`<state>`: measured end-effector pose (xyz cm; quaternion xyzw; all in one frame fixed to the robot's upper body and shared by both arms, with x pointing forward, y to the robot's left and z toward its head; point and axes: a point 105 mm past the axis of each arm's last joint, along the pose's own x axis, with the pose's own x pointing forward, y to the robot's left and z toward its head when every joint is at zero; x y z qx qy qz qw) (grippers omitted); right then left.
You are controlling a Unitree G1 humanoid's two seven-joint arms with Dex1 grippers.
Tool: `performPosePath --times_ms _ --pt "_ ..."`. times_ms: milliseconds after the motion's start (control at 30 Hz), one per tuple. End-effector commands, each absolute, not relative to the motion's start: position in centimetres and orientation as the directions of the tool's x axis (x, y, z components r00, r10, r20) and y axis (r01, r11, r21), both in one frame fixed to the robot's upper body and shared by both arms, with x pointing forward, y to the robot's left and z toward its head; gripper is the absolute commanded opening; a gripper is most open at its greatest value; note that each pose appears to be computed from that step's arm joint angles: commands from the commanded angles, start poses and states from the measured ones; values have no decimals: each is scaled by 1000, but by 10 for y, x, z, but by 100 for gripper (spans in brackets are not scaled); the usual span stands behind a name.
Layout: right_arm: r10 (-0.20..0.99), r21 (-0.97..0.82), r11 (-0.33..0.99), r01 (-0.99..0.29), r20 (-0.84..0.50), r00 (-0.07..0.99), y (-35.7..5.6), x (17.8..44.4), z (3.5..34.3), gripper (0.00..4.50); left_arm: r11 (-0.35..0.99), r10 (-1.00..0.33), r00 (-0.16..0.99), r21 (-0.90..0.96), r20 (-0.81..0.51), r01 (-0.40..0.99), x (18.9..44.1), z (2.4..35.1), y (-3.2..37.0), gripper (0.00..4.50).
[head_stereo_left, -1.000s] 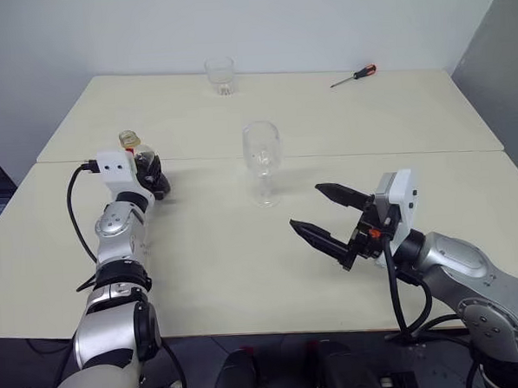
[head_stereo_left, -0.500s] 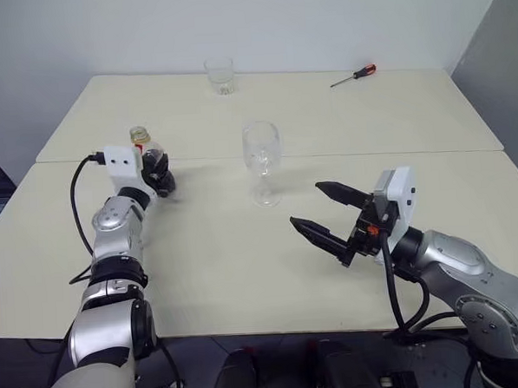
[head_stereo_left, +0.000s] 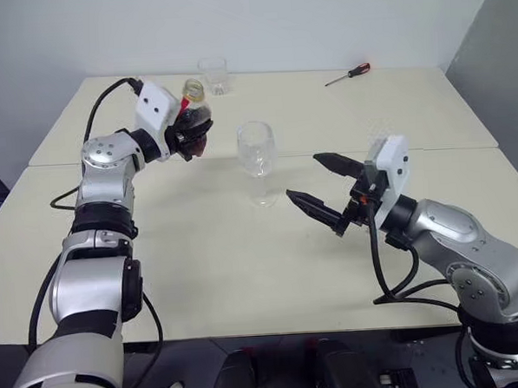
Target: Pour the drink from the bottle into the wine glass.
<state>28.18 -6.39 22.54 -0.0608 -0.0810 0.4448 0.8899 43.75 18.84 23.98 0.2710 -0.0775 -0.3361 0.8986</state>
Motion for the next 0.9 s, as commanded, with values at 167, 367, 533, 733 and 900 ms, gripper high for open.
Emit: performPosePath --times_ms 167,367,533,733,900 --pt "785 -286 611 -738 105 610 -61 296 241 450 502 -670 741 705 -49 501 435 270 186 132" --pt "781 -312 612 -726 97 617 -55 307 249 450 415 -664 744 792 -73 449 434 283 185 132" --pt "781 -298 617 -729 112 615 -50 313 259 450 373 -665 742 825 -82 425 433 291 183 132" --pt "783 -287 616 -733 120 611 -44 315 266 450 303 -668 737 867 -103 396 433 301 175 132" --pt "783 -286 617 -733 130 608 -41 317 271 450 250 -666 737 895 -118 369 433 307 169 132"
